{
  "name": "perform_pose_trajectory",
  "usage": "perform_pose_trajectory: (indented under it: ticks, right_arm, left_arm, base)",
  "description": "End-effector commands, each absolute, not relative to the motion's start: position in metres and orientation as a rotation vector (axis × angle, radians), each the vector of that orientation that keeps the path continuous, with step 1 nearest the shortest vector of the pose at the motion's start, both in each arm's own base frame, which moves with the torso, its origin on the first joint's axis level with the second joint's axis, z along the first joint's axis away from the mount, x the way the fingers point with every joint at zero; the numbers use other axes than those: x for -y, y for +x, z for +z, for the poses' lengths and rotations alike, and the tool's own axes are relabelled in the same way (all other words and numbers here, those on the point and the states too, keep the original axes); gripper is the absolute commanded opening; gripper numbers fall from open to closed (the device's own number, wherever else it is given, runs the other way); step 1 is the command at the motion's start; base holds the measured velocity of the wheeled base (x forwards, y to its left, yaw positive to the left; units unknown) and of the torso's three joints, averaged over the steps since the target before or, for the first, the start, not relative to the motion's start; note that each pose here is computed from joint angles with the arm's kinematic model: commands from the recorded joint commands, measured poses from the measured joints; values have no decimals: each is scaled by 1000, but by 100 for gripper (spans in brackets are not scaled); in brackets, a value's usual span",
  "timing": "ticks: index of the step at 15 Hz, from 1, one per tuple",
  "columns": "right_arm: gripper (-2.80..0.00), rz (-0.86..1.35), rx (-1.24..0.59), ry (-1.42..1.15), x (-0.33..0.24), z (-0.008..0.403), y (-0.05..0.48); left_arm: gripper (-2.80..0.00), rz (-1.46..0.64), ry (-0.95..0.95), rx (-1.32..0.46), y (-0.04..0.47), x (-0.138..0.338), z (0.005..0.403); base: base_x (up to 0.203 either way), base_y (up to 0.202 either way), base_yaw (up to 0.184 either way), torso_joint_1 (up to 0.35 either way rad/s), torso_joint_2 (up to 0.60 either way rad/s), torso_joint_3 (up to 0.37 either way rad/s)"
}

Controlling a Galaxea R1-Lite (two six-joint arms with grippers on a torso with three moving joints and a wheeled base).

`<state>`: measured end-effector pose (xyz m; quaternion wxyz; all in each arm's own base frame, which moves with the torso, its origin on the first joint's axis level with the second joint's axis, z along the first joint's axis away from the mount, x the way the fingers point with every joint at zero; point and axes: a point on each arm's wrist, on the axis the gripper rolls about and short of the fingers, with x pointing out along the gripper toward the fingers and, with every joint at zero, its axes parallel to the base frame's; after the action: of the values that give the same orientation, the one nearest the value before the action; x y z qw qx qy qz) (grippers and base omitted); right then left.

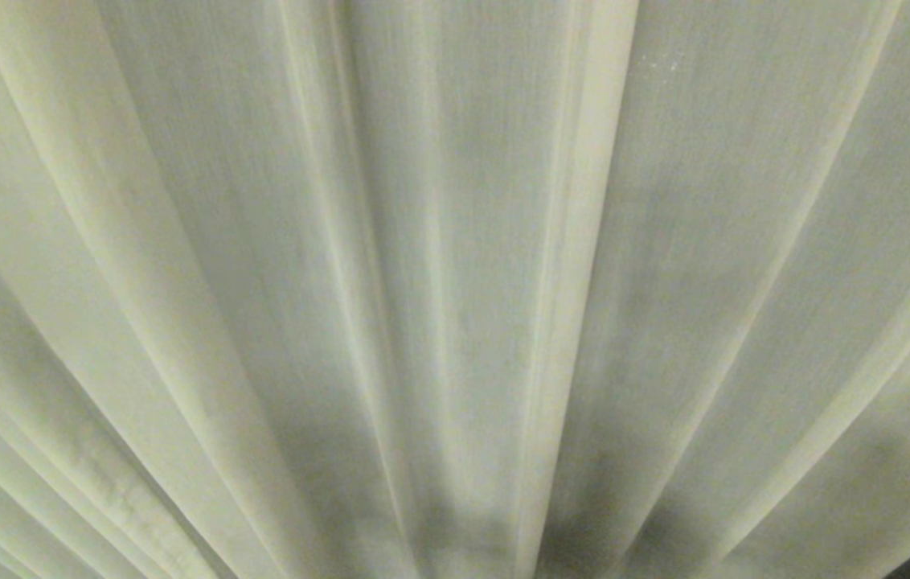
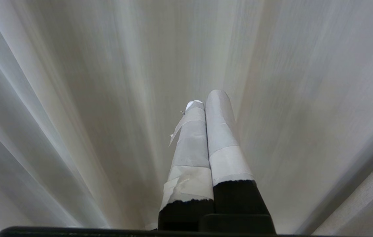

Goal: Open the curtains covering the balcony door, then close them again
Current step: Close the outer curtains on both sides

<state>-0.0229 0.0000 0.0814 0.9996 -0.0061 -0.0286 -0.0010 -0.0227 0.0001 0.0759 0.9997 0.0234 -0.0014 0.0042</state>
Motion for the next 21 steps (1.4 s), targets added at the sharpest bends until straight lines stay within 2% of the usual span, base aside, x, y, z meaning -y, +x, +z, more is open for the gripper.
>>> perform_pose_trajectory:
  ticks: [1, 13, 21]
  right_arm:
    - [-280, -2, 58, -12, 0, 81, -23]
    - [-280, -2, 58, -12, 0, 81, -23]
    - [-280, -2, 58, -12, 0, 81, -23]
  left_arm:
    - [-280, 9, 48, 4, -23, 0, 76]
    - [-280, 8, 48, 4, -23, 0, 76]
    - [-280, 8, 48, 4, -23, 0, 76]
  base:
    - [0, 0, 0, 0, 0, 0]
    - [0, 0, 0, 0, 0, 0]
    - [0, -167, 0, 1, 4, 4]
